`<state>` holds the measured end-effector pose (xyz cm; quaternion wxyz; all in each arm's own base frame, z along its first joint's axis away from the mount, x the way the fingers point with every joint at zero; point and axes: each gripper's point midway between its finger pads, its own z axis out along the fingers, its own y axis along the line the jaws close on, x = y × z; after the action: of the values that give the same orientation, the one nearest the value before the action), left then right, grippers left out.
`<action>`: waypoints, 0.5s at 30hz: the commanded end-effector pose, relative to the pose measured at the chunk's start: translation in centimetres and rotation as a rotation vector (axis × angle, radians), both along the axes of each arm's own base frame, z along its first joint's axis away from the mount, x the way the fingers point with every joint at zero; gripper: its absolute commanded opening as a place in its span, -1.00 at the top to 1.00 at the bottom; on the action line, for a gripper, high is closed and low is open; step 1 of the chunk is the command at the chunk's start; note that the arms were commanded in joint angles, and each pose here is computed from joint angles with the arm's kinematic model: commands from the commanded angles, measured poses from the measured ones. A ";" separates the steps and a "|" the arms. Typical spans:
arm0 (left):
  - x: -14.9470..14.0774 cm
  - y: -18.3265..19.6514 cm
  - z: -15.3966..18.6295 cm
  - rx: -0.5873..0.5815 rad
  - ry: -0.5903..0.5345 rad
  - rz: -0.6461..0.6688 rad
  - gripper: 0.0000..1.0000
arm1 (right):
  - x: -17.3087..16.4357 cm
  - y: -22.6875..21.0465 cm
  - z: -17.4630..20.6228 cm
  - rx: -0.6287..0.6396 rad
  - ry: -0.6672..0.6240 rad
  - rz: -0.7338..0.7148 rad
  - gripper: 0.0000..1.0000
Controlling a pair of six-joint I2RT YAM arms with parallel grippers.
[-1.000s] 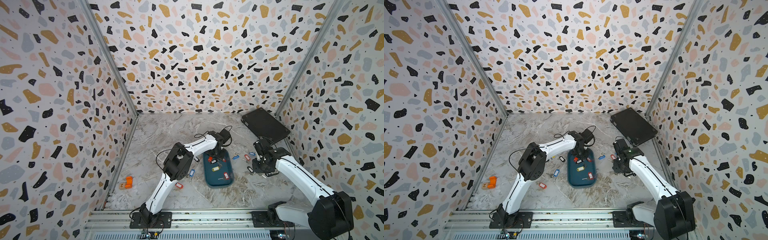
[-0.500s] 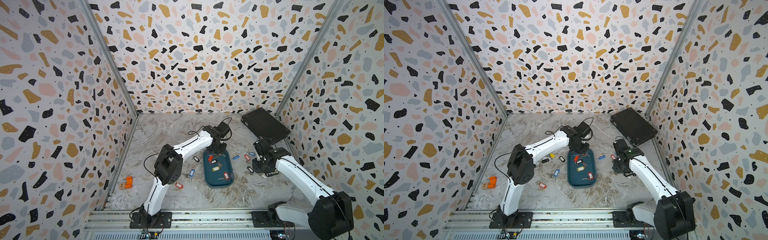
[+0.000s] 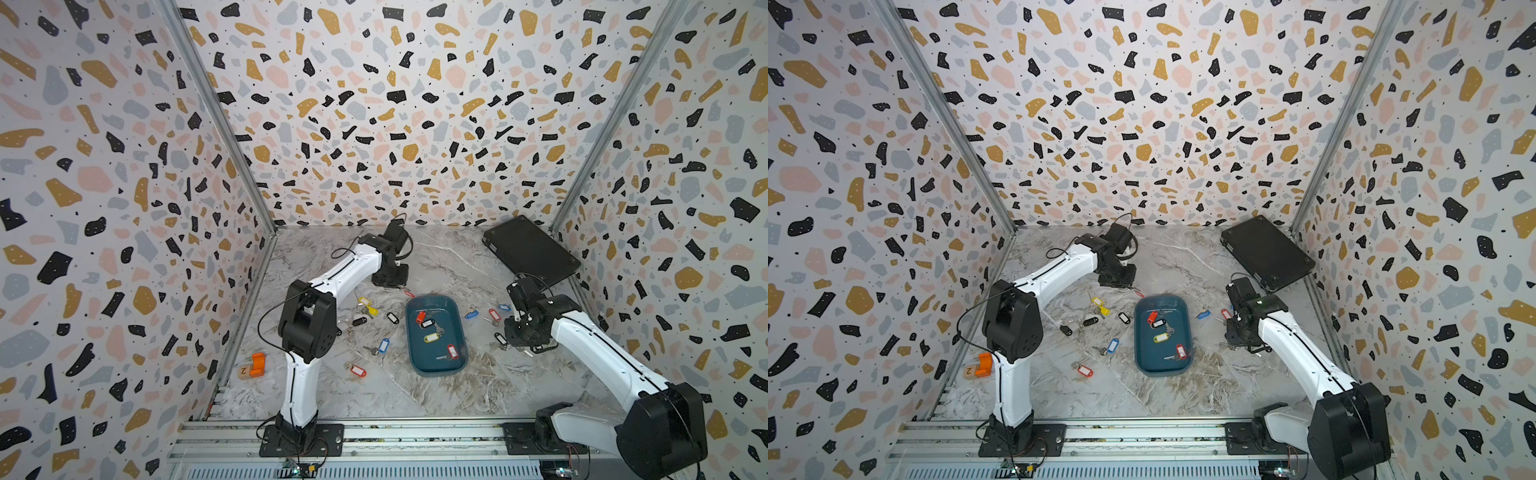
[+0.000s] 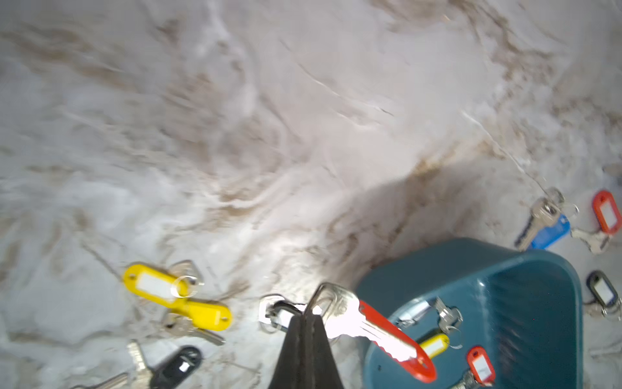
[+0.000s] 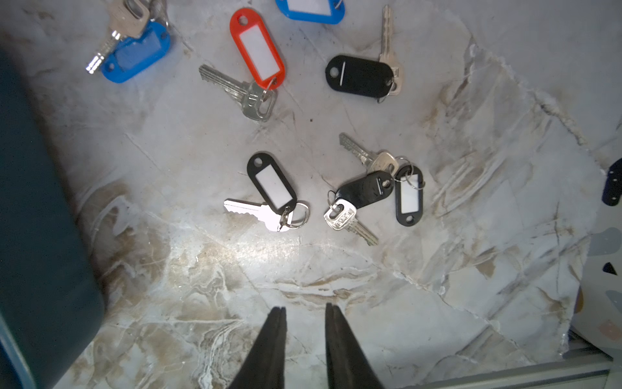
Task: Take the keys out of the storage box
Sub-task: Place the key at the center of the board.
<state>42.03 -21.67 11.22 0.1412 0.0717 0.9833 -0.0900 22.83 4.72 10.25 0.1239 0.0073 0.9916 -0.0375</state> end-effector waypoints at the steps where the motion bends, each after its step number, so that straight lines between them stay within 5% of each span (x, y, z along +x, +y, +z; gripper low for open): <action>1: 1.7 4.1 -0.3 0.048 -0.016 0.066 1.00 | -0.3 0.0 0.0 -0.001 0.010 -0.002 0.48; 10: 2.6 13.5 -4.4 0.147 0.082 0.236 1.00 | -0.3 0.1 0.0 0.005 0.010 0.002 0.49; 15: 1.3 17.1 -7.1 0.105 0.167 0.303 1.00 | -0.4 0.1 -0.2 0.008 0.019 0.004 0.48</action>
<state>44.33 -6.23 5.90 0.0939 -0.0661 0.9932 -0.0175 22.80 4.84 10.22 0.1227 0.0067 0.9918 -0.0343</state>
